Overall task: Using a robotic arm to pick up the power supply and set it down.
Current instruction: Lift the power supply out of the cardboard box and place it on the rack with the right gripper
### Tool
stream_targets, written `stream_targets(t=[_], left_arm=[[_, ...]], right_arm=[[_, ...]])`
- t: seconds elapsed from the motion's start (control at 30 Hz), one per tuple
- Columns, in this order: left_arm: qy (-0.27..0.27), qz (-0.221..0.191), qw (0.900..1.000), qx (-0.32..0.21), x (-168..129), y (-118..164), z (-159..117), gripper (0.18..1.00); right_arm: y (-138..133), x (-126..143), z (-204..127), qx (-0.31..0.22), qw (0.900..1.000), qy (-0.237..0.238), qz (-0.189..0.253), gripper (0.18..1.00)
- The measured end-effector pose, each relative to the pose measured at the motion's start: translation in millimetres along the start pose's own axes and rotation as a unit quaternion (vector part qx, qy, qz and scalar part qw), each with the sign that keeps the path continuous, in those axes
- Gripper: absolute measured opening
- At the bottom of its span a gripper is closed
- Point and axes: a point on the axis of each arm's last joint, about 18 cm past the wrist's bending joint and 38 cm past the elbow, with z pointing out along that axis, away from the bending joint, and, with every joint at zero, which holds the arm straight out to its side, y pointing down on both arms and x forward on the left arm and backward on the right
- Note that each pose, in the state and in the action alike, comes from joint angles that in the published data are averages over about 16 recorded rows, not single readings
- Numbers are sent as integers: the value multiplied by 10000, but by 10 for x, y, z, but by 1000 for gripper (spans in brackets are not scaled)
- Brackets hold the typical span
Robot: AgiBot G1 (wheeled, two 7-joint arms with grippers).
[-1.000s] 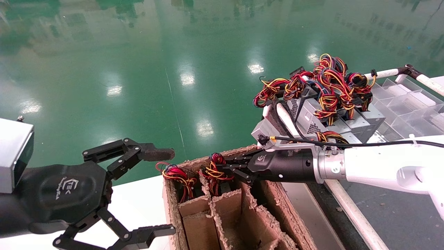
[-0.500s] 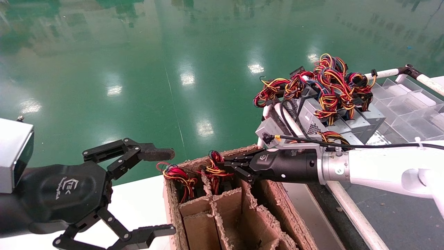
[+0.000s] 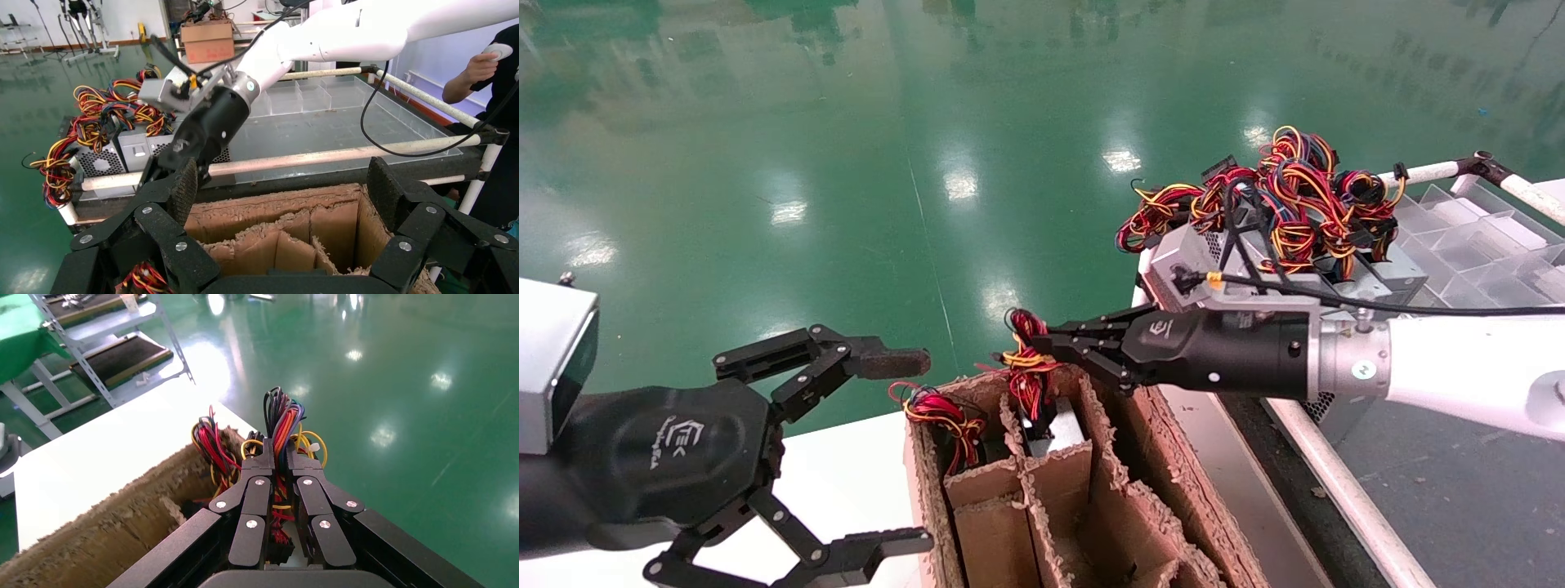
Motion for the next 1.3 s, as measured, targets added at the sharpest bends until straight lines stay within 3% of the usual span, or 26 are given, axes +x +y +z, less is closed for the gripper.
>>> stream_targets(t=[0.67,1.3], left_arm=[[0,0,10000,0,0,0,0,1001],[0,0,10000,0,0,0,0,1001]], right_arm=[[-938,-80,-691,881,9941,167,-610,219],[-1559,-172,-1363,1343,9816,917,-1002,216]])
